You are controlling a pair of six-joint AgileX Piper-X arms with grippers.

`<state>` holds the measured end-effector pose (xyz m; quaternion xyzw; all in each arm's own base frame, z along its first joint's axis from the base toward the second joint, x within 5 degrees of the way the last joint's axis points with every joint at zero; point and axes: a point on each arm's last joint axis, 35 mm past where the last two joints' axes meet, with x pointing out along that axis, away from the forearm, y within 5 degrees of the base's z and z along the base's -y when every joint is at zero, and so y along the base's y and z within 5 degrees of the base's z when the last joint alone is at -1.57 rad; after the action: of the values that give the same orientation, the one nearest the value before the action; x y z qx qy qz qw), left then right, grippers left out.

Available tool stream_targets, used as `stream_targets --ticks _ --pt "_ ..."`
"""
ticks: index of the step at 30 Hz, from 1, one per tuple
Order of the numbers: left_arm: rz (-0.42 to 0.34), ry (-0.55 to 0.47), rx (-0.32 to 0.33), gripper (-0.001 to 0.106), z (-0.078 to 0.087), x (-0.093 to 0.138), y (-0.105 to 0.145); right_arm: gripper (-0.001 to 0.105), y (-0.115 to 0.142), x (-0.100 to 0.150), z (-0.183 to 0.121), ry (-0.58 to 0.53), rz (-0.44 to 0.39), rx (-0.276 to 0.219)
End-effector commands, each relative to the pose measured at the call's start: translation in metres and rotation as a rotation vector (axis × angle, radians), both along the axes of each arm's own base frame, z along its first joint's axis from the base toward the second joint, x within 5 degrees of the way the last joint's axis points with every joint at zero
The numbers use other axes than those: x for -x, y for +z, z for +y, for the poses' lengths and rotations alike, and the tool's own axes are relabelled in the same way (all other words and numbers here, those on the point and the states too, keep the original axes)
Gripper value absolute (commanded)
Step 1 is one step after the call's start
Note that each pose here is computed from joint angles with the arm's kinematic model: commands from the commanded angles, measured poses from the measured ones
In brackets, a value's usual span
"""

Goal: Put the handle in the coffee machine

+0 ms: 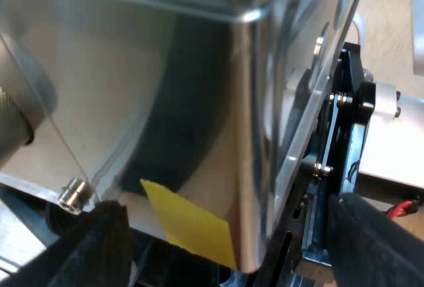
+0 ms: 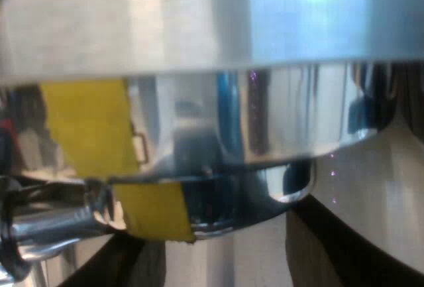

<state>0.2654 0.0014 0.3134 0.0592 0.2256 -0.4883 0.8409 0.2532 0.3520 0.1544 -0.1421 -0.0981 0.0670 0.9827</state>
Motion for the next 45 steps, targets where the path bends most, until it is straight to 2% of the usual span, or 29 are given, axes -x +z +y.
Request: stream_targets --ticks 1,7,10,12,15,16,17,18,19,23,25,32,39,45 --pt "-0.024 0.015 0.009 0.065 0.006 0.002 0.007 0.044 0.025 0.0 -0.001 0.0 -0.077 -0.117" --pt "-0.071 0.068 0.044 0.065 0.028 0.001 0.022 0.044 0.025 0.0 -0.001 0.0 -0.077 -0.116" --pt "-0.103 0.097 0.027 0.065 0.035 -0.001 0.025 0.044 0.025 0.0 -0.001 0.0 -0.077 -0.116" --pt "-0.114 0.128 -0.014 0.062 0.036 -0.003 0.025 0.044 0.025 0.0 -0.001 0.0 -0.077 -0.116" --pt "-0.134 0.16 -0.055 0.041 0.038 -0.006 0.025 0.044 0.025 0.0 -0.001 0.0 -0.077 -0.116" --pt "-0.139 0.173 -0.072 0.031 0.038 -0.007 0.025 0.044 0.025 0.0 -0.001 0.0 -0.077 -0.116" --pt "-0.139 0.196 -0.097 0.014 0.039 -0.008 0.024 0.044 0.025 0.0 -0.001 0.0 -0.077 -0.116" --pt "-0.141 0.203 -0.106 0.01 0.04 -0.009 0.024 0.044 0.025 0.0 -0.001 0.0 -0.077 -0.116" --pt "-0.135 0.228 -0.136 0.0 0.041 -0.011 0.022 0.044 0.025 0.0 -0.001 0.0 -0.077 -0.116" --pt "-0.073 0.309 -0.228 0.0 0.047 -0.02 0.008 0.044 0.025 0.0 -0.001 0.0 -0.077 -0.116" --pt "-0.047 0.322 -0.245 0.0 0.049 -0.024 0.001 0.044 0.025 0.0 -0.001 0.0 -0.077 -0.116" --pt "0.098 0.324 -0.258 0.0 0.052 -0.032 -0.025 0.044 0.025 0.0 -0.001 0.0 -0.077 -0.116" --pt "0.151 0.293 -0.257 0.0 0.048 -0.028 -0.03 0.044 0.025 0.0 -0.001 0.0 -0.077 -0.116" --pt "0.198 0.203 -0.268 0.0 0.03 -0.023 -0.034 0.044 0.025 0.0 -0.001 0.0 -0.076 -0.115"
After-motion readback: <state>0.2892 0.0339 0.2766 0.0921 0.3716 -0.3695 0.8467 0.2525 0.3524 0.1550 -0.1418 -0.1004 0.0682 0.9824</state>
